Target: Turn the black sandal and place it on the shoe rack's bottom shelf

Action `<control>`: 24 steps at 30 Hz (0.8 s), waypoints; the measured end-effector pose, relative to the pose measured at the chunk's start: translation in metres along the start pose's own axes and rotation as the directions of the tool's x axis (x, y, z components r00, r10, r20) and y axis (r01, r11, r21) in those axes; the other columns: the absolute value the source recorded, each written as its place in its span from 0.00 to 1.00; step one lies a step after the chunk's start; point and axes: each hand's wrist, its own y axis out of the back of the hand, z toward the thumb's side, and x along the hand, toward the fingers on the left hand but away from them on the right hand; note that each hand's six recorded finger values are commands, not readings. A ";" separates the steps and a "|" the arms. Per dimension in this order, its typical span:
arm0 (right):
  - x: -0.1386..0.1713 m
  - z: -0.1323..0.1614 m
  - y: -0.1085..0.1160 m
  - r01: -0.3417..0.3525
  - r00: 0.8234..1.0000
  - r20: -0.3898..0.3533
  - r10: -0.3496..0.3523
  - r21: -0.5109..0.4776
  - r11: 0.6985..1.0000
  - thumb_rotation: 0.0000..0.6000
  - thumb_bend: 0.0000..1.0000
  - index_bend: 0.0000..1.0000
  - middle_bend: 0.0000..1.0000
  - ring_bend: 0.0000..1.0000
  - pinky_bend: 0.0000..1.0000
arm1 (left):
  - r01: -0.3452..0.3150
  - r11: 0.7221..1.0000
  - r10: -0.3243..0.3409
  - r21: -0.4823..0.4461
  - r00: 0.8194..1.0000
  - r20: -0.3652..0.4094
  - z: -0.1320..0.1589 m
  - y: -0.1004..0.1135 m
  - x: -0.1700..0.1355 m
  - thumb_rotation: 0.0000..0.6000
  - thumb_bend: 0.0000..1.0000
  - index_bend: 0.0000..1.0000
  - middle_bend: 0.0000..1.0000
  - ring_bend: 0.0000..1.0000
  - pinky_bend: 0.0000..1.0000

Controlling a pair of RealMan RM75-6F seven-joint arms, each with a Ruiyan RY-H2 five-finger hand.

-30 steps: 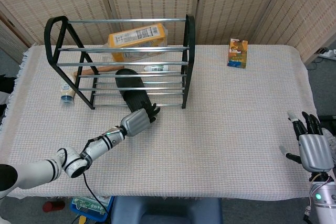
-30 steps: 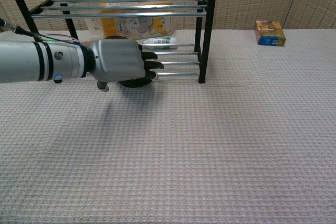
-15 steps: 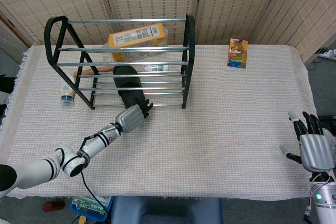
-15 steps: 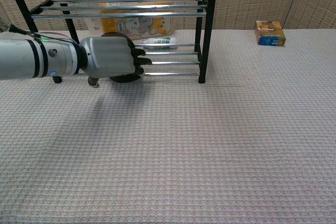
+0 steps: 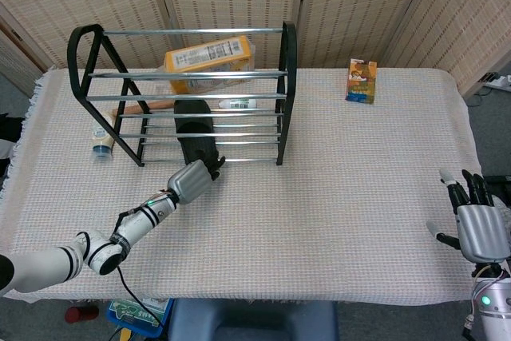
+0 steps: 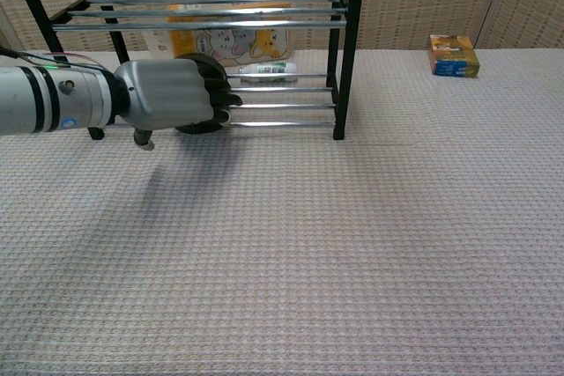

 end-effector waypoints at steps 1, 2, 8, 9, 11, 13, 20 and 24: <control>0.000 0.000 0.000 0.001 1.000 0.001 -0.001 -0.001 1.000 1.00 0.19 0.00 0.20 0.03 0.00 | -0.005 1.000 0.005 -0.009 1.000 -0.004 0.000 0.002 -0.002 1.00 0.12 0.19 0.05 0.08 0.33; 0.001 -0.001 0.001 0.002 1.000 0.001 -0.002 -0.002 1.000 1.00 0.19 0.00 0.20 0.03 0.00 | -0.011 1.000 0.011 -0.019 1.000 -0.008 0.000 0.003 -0.005 1.00 0.12 0.18 0.05 0.08 0.33; 0.004 -0.002 0.005 0.012 1.000 0.000 -0.012 -0.004 1.000 1.00 0.19 0.00 0.20 0.03 0.00 | -0.040 0.988 0.033 -0.149 0.998 -0.047 0.002 0.013 -0.029 1.00 0.12 0.17 0.05 0.08 0.33; 0.004 -0.003 0.006 0.015 1.000 0.000 -0.015 -0.004 1.000 1.00 0.19 0.00 0.20 0.03 0.00 | -0.047 0.982 0.036 -0.185 0.998 -0.060 0.002 0.014 -0.035 1.00 0.12 0.17 0.05 0.08 0.33; 0.006 -0.004 0.008 0.018 1.000 0.003 -0.018 -0.006 1.000 1.00 0.19 0.00 0.20 0.03 0.00 | -0.058 0.970 0.039 -0.237 0.996 -0.084 0.000 0.015 -0.047 1.00 0.12 0.17 0.05 0.08 0.33; 0.007 -0.005 0.009 0.018 1.000 0.005 -0.018 -0.007 1.000 1.00 0.19 0.00 0.20 0.03 0.00 | -0.065 0.955 0.034 -0.289 0.993 -0.113 -0.003 0.013 -0.063 1.00 0.12 0.17 0.05 0.08 0.33; 0.011 -0.006 0.008 0.005 1.000 -0.004 -0.005 -0.015 1.000 1.00 0.19 0.00 0.20 0.03 0.00 | -0.043 0.892 -0.032 -0.449 0.987 -0.159 -0.004 -0.003 -0.112 1.00 0.12 0.17 0.05 0.08 0.33; 0.013 -0.005 0.005 -0.025 0.999 -0.026 0.025 -0.031 0.999 1.00 0.22 0.00 0.20 0.03 0.02 | -0.044 0.820 -0.102 -0.571 0.970 -0.221 -0.011 -0.023 -0.147 1.00 0.12 0.18 0.05 0.08 0.33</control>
